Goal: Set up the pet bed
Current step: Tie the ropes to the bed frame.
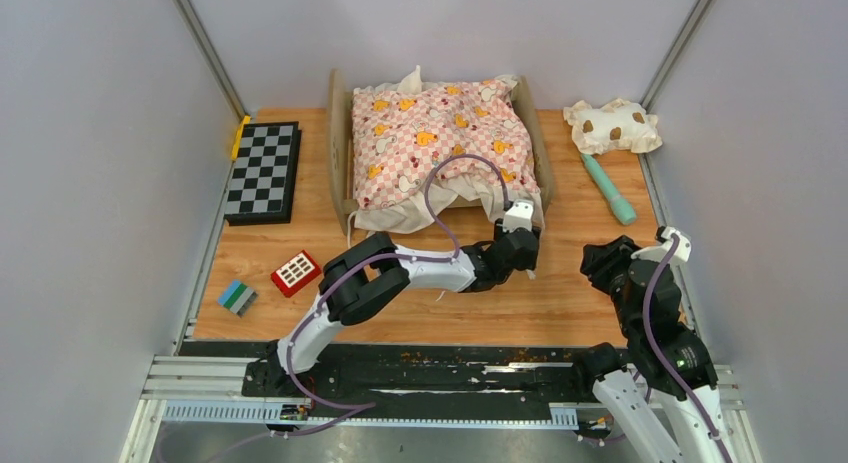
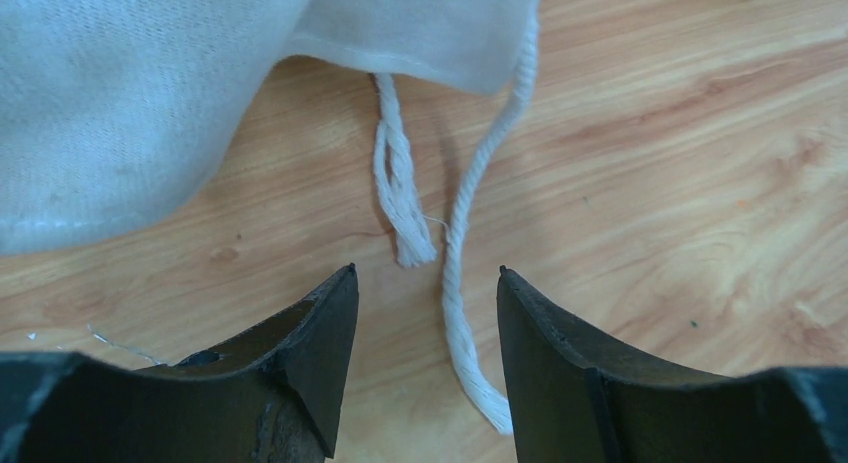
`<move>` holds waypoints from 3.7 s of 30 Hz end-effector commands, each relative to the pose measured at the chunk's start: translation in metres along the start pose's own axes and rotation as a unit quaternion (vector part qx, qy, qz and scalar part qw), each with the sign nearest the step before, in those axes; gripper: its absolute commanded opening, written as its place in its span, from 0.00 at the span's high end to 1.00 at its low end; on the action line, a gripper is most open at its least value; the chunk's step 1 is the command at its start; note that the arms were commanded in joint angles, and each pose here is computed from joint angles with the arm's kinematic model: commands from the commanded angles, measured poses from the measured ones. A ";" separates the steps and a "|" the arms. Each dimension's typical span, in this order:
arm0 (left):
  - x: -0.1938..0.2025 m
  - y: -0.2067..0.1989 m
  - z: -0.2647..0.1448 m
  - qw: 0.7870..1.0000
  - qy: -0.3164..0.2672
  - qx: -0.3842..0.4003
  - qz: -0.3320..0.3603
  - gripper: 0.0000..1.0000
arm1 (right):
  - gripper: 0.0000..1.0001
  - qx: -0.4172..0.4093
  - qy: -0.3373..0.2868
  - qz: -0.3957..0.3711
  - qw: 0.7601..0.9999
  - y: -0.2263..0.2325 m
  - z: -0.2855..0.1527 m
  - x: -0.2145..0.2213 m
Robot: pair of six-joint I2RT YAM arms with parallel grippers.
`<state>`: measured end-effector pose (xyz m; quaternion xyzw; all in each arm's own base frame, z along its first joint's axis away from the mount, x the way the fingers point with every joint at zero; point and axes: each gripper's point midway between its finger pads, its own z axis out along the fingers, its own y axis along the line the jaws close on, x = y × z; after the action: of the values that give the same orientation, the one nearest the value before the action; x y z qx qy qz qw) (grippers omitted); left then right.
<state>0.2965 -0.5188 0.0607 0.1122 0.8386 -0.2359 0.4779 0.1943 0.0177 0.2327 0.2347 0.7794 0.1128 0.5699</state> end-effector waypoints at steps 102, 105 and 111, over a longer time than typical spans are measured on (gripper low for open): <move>0.177 0.064 -0.056 0.974 0.193 -0.024 0.113 1.00 | 0.56 0.020 0.127 -0.005 0.992 0.005 0.122 0.099; 0.176 0.064 -0.055 0.975 0.190 -0.025 0.109 1.00 | 0.56 0.036 0.146 -0.004 0.989 0.001 0.139 0.106; 0.177 0.071 -0.056 0.976 0.191 -0.032 0.103 1.00 | 0.56 0.058 0.164 0.000 0.985 -0.011 0.165 0.121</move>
<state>0.2395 -0.5123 0.0204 0.1441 0.8353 -0.2738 0.4545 0.2818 0.0478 0.0516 0.2400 0.8923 0.0727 0.3754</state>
